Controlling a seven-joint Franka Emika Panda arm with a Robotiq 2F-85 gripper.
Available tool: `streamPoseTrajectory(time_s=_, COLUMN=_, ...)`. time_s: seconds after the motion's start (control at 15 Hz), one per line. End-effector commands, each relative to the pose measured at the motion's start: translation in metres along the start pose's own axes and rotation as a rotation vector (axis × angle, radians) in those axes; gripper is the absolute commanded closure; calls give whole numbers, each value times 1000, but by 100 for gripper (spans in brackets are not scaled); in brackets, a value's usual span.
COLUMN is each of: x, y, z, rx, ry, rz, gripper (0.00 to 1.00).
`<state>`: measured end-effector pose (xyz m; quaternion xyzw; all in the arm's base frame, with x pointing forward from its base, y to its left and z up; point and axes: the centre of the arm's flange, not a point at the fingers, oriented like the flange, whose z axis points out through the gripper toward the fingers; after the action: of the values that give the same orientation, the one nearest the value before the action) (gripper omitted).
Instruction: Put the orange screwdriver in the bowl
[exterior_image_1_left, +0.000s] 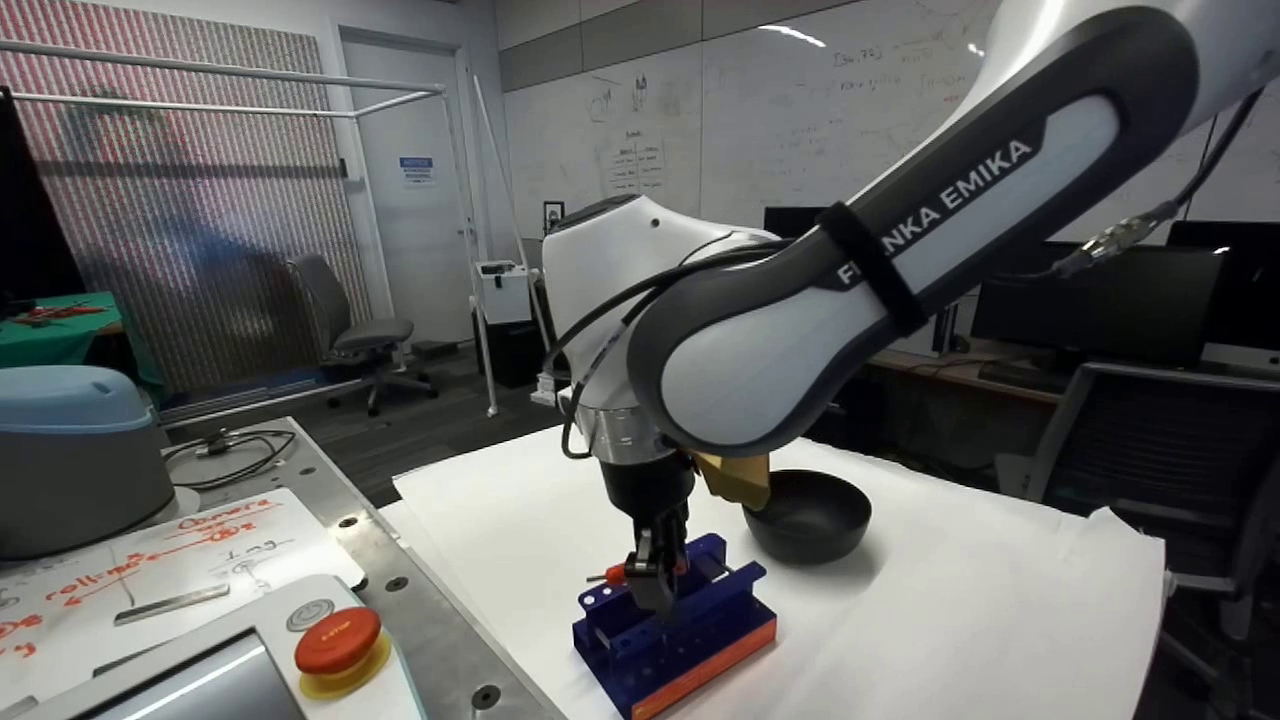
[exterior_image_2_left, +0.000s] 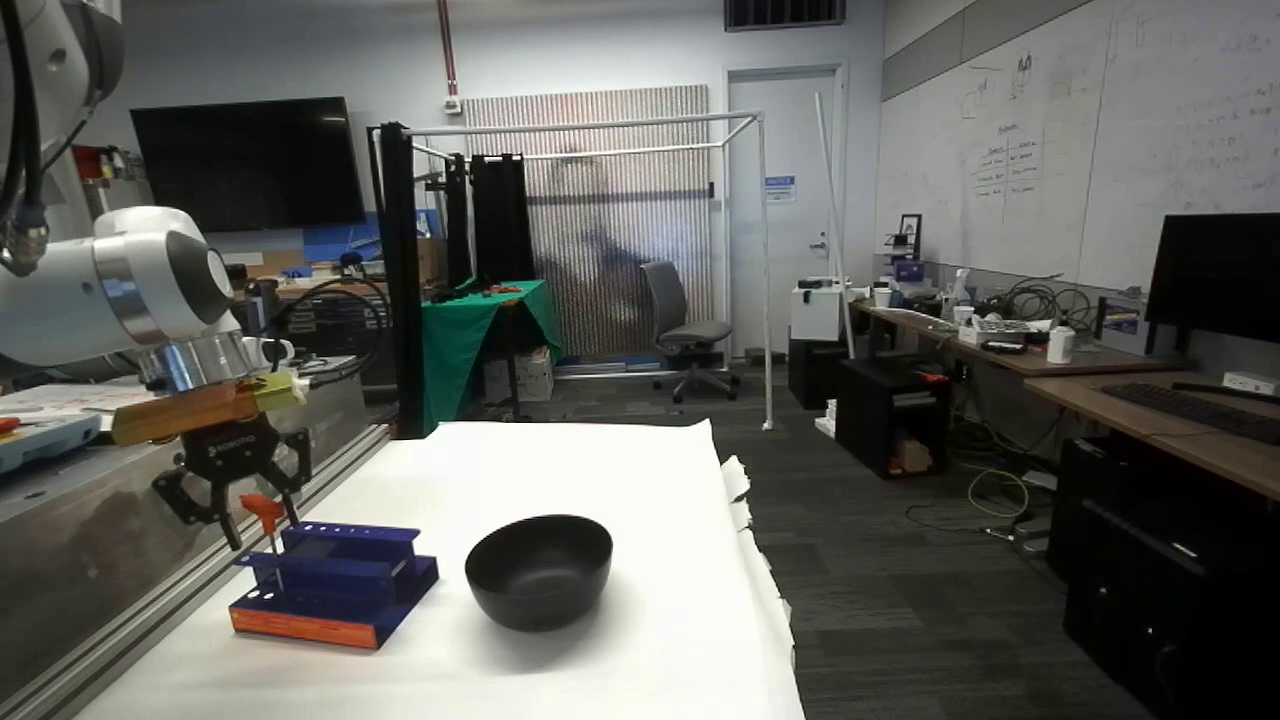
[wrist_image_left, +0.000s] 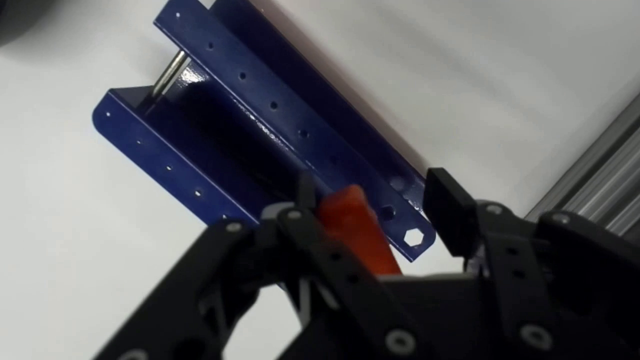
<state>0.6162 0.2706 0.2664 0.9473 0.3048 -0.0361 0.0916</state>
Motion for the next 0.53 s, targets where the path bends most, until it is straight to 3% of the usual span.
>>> streamPoseTrajectory(time_s=0.0, x=15, y=6, z=-16, rx=-24, ry=11, rz=-8, gripper=74)
streamPoseTrajectory(time_s=0.13, x=16, y=9, z=-21, rx=-27, ry=24, rz=-3, gripper=88)
streamPoseTrajectory(time_s=0.47, x=0, y=11, z=-51, rx=-30, ry=43, rz=52, gripper=85)
